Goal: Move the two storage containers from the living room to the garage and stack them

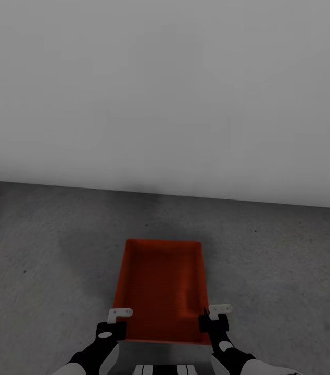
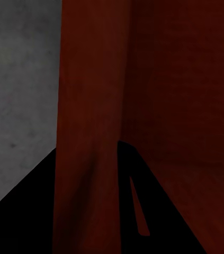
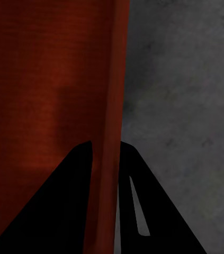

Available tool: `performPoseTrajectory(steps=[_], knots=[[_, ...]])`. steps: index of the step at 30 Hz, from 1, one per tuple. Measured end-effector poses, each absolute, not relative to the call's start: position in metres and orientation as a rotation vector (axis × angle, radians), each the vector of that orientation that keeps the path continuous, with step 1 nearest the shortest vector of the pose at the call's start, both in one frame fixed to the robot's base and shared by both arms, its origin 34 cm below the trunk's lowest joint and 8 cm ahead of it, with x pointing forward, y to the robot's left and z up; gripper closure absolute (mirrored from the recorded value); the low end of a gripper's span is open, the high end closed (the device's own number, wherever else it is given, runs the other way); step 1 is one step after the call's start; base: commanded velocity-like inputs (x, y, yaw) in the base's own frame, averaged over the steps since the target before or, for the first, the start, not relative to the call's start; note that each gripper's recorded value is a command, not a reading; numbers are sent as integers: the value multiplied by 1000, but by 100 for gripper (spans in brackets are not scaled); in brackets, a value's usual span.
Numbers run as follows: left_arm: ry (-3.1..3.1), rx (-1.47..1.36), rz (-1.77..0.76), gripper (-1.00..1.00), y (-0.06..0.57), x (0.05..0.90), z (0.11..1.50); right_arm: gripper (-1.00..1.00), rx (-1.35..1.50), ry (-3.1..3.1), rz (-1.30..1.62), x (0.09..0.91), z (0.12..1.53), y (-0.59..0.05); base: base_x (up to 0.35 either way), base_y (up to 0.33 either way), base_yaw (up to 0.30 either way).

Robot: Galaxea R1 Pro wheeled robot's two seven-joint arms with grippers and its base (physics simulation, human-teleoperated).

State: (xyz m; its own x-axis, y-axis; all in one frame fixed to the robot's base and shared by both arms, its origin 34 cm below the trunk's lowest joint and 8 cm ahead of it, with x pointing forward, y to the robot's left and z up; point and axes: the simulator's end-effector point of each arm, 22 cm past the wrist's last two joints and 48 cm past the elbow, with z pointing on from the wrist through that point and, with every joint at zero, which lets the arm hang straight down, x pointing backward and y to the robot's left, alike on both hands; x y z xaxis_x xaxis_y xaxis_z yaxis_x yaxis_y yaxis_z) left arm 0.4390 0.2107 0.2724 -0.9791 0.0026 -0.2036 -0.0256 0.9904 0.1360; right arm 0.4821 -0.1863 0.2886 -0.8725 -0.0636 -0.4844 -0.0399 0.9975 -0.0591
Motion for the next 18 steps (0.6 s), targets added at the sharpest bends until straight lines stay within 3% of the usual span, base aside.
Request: performPoseTrajectory(steps=[18], knots=[[2929, -17, 204, 100, 211, 435, 248, 100, -73, 2631, -64, 478, 264, -186, 0, 0, 0]])
